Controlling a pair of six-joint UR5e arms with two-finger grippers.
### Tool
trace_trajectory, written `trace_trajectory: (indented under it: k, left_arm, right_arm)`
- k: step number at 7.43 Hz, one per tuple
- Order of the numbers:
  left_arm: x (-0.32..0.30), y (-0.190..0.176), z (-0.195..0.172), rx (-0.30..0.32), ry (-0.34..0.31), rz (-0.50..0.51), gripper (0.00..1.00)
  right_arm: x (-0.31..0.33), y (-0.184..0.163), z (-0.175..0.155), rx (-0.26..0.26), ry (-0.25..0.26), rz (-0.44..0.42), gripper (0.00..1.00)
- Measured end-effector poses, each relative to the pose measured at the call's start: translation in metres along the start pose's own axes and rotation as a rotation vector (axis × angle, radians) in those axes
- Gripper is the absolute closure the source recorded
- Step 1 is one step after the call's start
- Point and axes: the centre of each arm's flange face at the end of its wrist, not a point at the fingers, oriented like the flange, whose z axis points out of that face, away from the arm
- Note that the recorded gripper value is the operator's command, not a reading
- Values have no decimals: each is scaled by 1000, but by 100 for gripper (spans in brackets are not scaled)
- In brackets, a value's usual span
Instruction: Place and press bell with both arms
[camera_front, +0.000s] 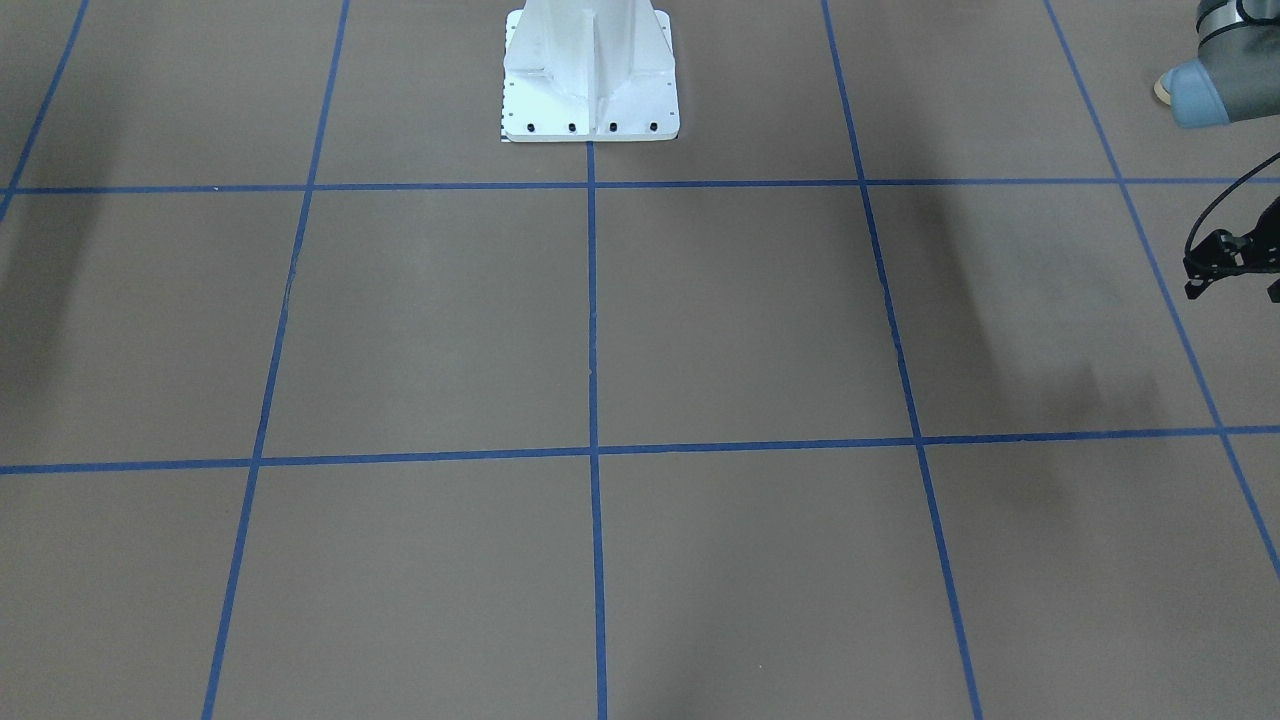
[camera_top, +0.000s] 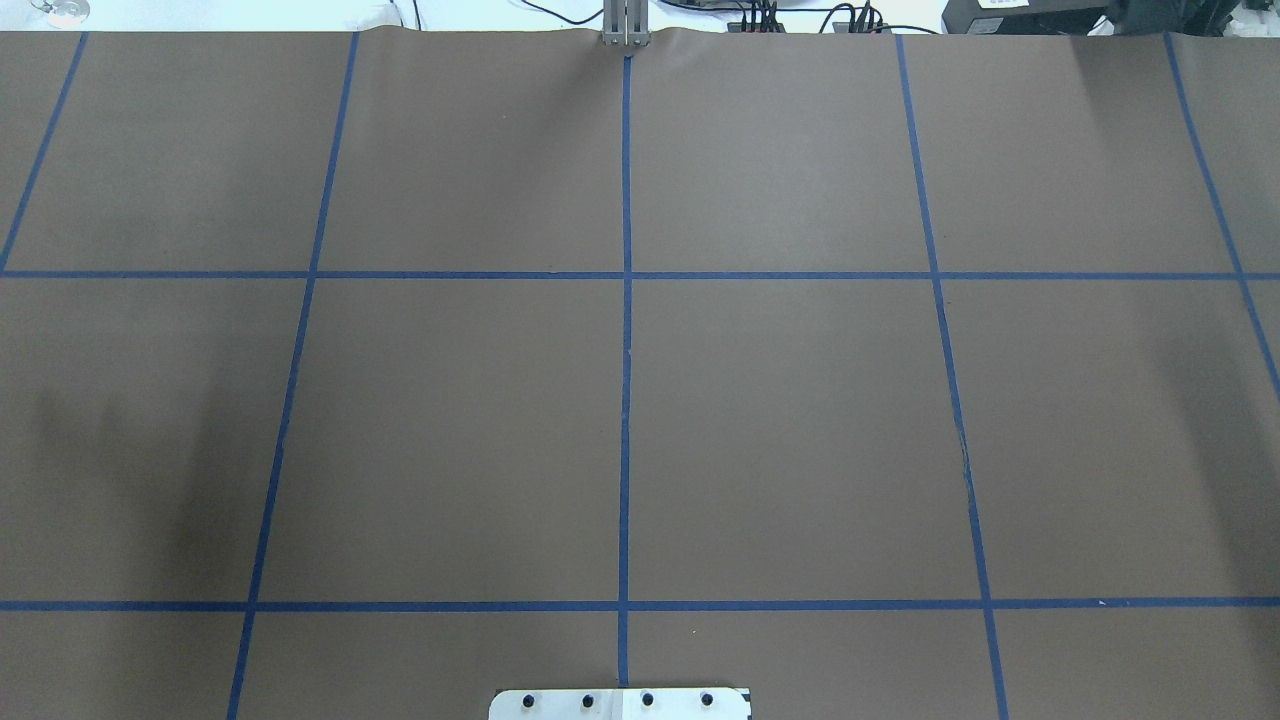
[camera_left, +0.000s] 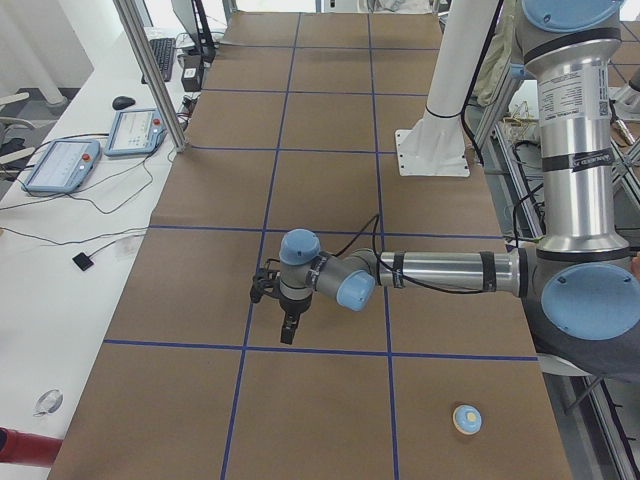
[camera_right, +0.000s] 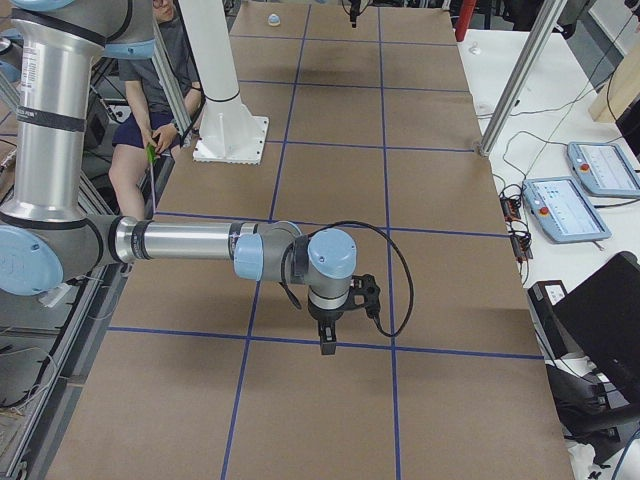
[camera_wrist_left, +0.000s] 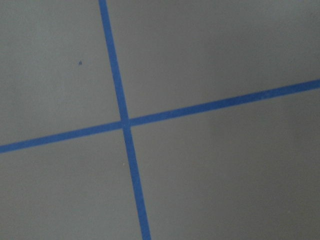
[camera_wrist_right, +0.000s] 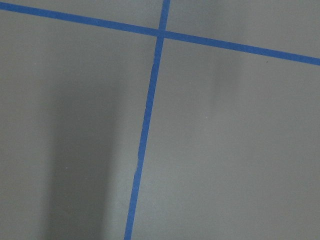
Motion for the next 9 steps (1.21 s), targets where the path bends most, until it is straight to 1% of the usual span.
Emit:
trace_trajectory:
  k: [1, 2, 3, 4, 6, 8, 9]
  left_arm:
    - [-14, 34, 5, 12, 6, 6, 0]
    - [-29, 77, 7, 31, 27, 18, 0]
    - [-43, 122, 10, 18, 55, 15, 0]
    - [-55, 162, 11, -15, 71, 0, 0]
    - [-75, 224, 13, -85, 66, -37, 0]
    - [-90, 266, 17, -149, 67, -41, 0]
    - [-98, 280, 22, -175, 68, -30, 0]
  right_arm:
    - [0, 0, 0, 1, 0, -1, 0]
    - [-1, 0, -1, 3, -1, -3, 0]
    - [-1, -1, -1, 8, -1, -9, 0]
    - [-1, -1, -1, 16, -1, -17, 0]
    - [-1, 0, 0, 22, -1, -22, 0]
    - [0, 4, 2, 19, -7, -19, 0]
    - [0, 5, 3, 19, -10, -18, 0]
